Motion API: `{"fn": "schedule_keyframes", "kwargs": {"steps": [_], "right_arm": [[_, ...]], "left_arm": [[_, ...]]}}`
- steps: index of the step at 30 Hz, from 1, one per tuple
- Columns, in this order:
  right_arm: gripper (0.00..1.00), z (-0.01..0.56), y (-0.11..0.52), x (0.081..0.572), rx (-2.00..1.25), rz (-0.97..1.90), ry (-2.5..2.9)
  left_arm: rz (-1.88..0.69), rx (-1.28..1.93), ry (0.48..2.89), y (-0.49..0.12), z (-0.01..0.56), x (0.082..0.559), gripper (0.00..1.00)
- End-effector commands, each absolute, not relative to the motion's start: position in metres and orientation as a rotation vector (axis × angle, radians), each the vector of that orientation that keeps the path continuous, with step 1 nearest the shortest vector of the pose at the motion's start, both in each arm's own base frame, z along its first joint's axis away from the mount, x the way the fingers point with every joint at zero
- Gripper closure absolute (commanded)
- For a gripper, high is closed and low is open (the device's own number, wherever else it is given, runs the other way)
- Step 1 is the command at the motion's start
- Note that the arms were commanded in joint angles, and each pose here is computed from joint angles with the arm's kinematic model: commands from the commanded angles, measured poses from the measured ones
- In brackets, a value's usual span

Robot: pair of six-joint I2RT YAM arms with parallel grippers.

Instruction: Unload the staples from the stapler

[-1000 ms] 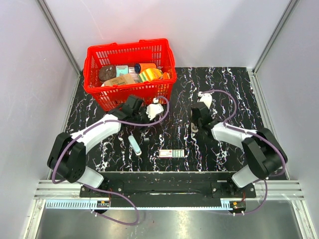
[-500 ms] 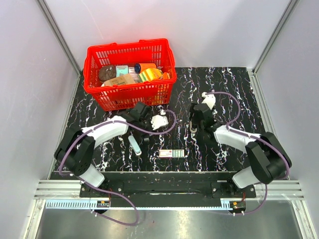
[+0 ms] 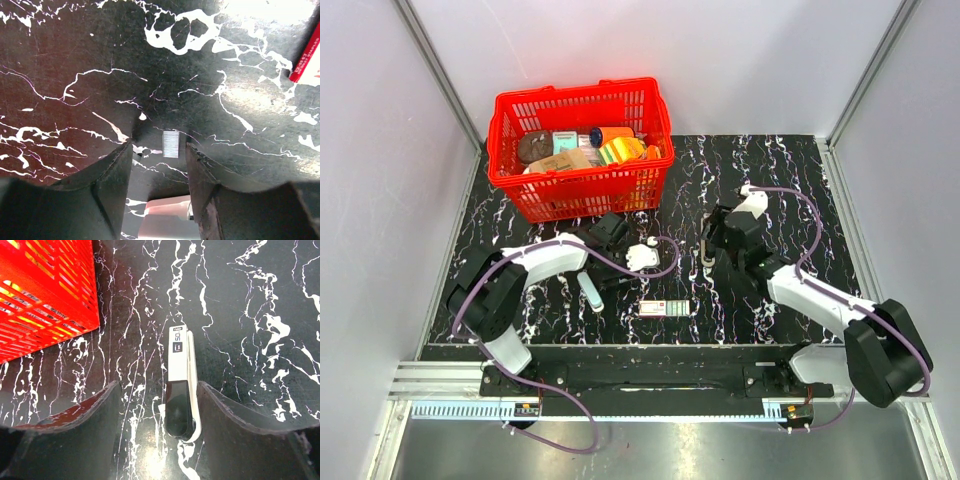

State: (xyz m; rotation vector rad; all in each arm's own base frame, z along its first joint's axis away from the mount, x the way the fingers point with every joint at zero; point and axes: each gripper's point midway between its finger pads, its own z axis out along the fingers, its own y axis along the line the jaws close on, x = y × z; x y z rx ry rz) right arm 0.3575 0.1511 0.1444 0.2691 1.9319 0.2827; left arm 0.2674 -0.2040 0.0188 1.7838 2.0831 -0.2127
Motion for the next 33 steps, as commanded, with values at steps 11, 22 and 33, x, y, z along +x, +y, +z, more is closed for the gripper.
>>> {"fn": "schedule_keyframes", "kwargs": {"steps": [11,22,33], "right_arm": [[0.57,0.160,0.155,0.353,0.267,0.360,1.888],[0.72,0.157,0.153,0.352,0.270,0.338,1.899],[0.50,0.161,0.154,0.351,0.275,0.357,1.890]], "left_arm": [[-0.246,1.800,2.020,-0.233,0.024,0.278,0.71],[-0.344,1.724,2.090,-0.252,0.036,0.284,0.89],[-0.323,1.771,2.132,-0.225,0.045,0.272,0.64]]}}
